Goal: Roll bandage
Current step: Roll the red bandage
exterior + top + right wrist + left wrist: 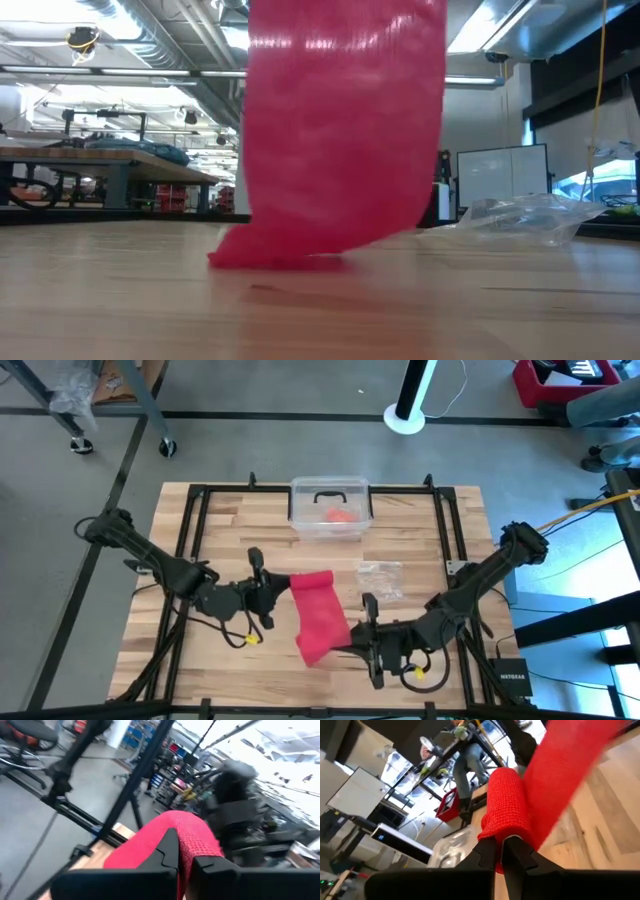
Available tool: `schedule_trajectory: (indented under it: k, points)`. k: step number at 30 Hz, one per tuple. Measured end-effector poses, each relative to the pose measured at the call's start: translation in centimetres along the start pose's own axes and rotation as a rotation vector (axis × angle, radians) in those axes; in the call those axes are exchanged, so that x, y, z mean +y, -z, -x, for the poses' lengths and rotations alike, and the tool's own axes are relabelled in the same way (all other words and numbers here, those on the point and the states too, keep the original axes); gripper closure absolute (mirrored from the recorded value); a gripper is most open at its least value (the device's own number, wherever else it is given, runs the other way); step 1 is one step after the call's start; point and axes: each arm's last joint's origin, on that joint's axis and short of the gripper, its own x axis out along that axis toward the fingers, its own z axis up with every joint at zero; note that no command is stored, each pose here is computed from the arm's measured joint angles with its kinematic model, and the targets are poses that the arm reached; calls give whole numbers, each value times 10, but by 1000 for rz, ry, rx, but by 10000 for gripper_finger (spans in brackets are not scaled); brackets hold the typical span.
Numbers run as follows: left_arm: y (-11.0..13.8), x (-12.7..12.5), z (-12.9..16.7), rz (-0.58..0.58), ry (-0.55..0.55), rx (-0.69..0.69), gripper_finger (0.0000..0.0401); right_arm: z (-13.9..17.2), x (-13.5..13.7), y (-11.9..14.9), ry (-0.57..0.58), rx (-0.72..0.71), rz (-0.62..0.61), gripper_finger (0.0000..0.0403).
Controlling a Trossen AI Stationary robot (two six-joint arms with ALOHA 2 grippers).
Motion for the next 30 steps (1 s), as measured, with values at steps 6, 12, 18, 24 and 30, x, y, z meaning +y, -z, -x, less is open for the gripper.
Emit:
schedule_trajectory:
  k: [6, 12, 18, 24, 30]
  points:
    - [14, -24, 0, -25, 21, -29, 397, -3, -30, -27, 113, 22, 42, 398]
    - [14, -44, -4, -47, 44, -32, 397, -11, -70, -39, 216, -16, -57, 398]
    - [11, -58, -13, -114, 28, -53, 397, -22, -107, -22, 350, 24, -168, 398]
    - [11, -59, -13, -114, 29, -55, 397, -29, -138, 4, 469, 130, -214, 398]
    - [10, -61, -10, -117, 36, -60, 397, -32, -163, 27, 529, 216, -241, 397]
